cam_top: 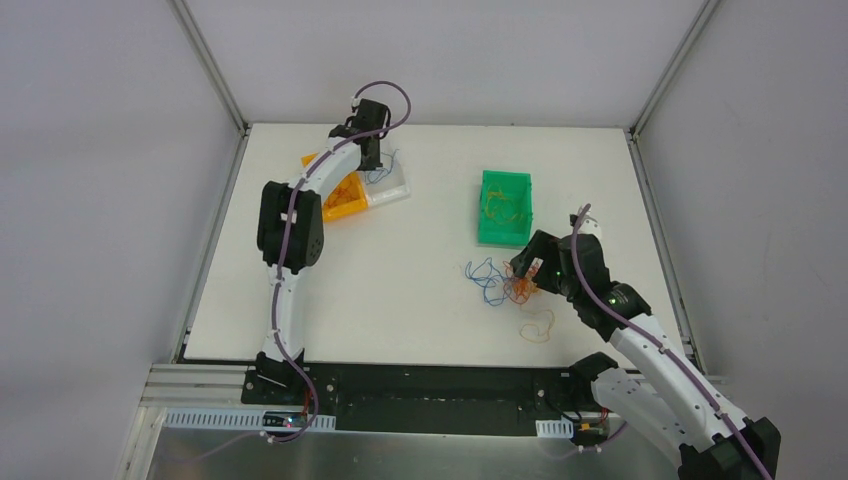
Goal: Untangle the cables
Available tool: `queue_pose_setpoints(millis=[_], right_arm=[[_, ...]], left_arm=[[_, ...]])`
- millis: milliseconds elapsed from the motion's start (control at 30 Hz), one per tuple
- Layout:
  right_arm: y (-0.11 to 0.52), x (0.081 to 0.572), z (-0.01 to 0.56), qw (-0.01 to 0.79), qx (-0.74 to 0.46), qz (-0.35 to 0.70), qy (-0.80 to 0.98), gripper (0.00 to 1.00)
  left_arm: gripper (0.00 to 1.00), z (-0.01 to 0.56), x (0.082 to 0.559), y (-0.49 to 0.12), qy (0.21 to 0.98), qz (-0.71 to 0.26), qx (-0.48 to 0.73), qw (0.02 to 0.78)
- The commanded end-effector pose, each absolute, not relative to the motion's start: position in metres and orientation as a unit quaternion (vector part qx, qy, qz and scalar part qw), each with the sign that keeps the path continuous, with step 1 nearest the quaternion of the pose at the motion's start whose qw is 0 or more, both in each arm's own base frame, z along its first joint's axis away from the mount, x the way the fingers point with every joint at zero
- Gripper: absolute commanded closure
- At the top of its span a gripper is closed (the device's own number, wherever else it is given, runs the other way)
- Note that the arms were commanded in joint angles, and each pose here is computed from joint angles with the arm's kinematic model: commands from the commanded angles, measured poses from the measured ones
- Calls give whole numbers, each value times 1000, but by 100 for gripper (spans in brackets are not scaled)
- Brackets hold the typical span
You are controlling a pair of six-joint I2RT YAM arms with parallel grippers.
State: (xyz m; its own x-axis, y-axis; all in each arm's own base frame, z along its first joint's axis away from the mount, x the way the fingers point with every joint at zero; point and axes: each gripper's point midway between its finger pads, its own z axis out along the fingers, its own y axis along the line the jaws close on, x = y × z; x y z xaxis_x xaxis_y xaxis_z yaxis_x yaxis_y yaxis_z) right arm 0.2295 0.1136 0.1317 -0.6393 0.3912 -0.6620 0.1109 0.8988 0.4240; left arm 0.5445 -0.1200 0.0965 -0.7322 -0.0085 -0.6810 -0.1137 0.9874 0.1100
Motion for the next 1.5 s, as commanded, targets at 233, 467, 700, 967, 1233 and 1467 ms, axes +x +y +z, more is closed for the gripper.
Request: queue_pose_setpoints(millis=[233,467,700,967,1233,1467], right_arm=[[111,233,138,411,142,171,884,9],[114,233,138,408,141,176,885,9],[113,233,140,409,137,175,885,9],[113,232,145,407,132,171,887,9],[113,234,150,404,134,168,889,9],[114,237,150,397,138,162,892,9]], left_arm=[[58,144,556,-137,921,4,-27,388],[37,174,554,-143,912,-17,7,409],[39,162,547,-168,914,-88,120,377],[39,142,553,-159,906,-56,213,360],[34,121,554,-178,878,-93,315,348],[35,94,559,-182,873,-101,344,331]])
